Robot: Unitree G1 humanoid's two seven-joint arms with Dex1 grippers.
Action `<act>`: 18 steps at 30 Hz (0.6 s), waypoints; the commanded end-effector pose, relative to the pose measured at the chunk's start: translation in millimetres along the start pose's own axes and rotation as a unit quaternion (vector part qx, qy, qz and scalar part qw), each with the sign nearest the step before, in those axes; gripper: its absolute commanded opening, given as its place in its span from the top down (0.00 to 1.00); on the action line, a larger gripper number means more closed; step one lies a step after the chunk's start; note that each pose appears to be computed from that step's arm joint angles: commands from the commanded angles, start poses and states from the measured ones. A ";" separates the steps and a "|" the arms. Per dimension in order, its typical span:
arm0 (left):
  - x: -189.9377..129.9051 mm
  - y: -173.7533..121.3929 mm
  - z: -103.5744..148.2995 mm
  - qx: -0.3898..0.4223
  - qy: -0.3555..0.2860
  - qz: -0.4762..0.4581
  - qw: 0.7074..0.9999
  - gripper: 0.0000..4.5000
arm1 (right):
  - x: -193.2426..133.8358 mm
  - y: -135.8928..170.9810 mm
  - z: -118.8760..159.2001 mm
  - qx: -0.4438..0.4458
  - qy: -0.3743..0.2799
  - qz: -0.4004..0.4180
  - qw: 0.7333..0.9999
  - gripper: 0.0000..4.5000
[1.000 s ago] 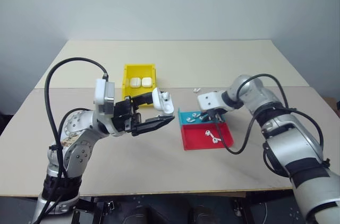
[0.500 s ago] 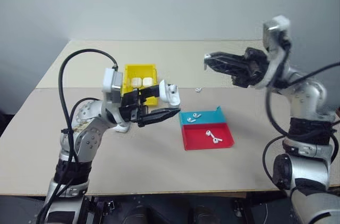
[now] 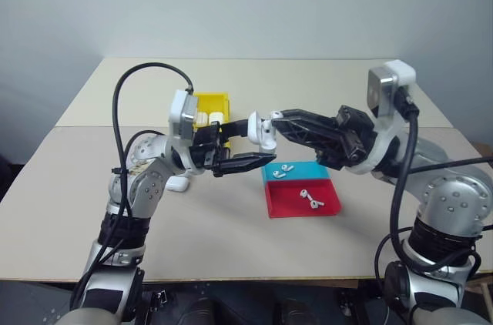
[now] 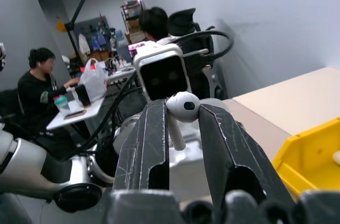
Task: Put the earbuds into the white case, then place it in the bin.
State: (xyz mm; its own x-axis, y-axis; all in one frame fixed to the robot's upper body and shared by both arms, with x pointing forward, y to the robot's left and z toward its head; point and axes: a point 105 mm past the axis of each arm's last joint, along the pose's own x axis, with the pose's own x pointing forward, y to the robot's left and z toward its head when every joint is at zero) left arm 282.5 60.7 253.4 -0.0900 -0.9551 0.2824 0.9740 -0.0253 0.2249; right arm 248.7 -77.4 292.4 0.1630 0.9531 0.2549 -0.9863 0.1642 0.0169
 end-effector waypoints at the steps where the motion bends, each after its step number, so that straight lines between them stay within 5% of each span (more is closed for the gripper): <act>1: 4.9 -1.3 5.7 0.015 -0.005 -0.008 1.000 0.37 | 3.4 10.0 -0.4 -0.035 0.006 0.007 0.999 0.81; 11: 4.3 -4.1 7.9 0.021 -0.007 -0.009 1.000 0.37 | 2.2 5.4 -20.0 -0.057 0.053 -0.007 0.997 0.81; 16: 2.1 -4.1 8.3 0.025 -0.006 -0.002 1.000 0.37 | -3.0 3.6 -24.1 -0.073 0.082 -0.011 0.994 0.42; 18: 1.4 -3.9 8.7 0.027 -0.005 0.001 1.000 0.37 | -6.4 4.5 -19.7 -0.081 0.087 -0.011 0.993 0.42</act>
State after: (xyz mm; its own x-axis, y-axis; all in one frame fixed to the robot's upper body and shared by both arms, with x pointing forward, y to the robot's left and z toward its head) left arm 285.9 61.1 245.1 -0.0551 -0.9634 0.2625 0.9792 -0.0007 0.2030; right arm 248.0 -76.4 270.4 0.2082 0.9729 0.1006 -0.9690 0.2192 -0.1142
